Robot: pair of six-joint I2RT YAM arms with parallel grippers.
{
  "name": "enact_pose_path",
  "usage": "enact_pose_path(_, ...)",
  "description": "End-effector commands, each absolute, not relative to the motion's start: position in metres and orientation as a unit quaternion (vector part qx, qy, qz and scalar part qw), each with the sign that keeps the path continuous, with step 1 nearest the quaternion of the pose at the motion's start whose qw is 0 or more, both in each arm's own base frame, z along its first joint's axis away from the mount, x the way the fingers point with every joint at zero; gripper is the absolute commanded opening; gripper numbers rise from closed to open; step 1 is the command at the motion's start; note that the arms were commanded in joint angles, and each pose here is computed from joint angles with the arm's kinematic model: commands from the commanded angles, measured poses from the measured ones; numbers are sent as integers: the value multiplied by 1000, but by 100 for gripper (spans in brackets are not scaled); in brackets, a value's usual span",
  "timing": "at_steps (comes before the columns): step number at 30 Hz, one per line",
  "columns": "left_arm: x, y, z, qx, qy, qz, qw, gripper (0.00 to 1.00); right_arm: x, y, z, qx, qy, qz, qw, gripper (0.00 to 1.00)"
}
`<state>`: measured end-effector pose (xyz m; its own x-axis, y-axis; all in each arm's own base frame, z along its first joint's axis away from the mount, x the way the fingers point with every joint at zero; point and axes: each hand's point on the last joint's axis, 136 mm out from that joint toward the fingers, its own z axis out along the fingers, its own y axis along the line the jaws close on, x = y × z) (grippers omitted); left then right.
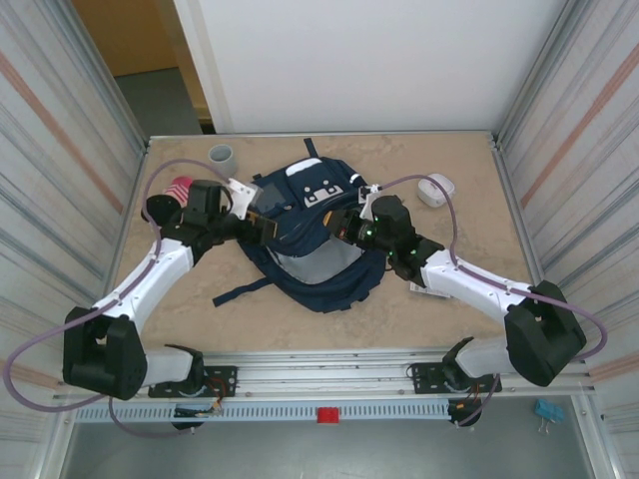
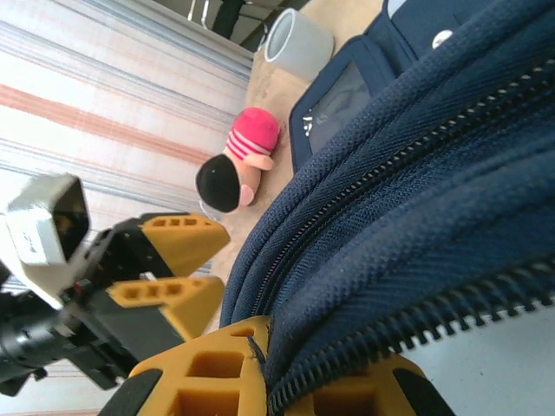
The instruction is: Pack books, pencil case, and school supplies into a backpack
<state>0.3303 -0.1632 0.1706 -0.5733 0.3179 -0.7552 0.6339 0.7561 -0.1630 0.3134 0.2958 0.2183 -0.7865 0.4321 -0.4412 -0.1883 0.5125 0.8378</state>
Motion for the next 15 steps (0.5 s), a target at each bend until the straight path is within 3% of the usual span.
enact_pose_path(1, 317, -147, 147, 434, 825, -120, 342, 59, 314, 295, 246, 72, 790, 510, 332, 3)
enact_pose_path(5, 303, -134, 115, 541, 791, -84, 275, 53, 315, 295, 239, 76, 794, 506, 328, 3)
enact_pose_path(10, 314, -126, 110, 549, 769, -156, 286, 62, 314, 297, 236, 79, 792, 513, 321, 3)
enact_pose_path(15, 325, -126, 91, 586, 750, -170, 256, 72, 312, 296, 234, 76, 795, 506, 327, 3)
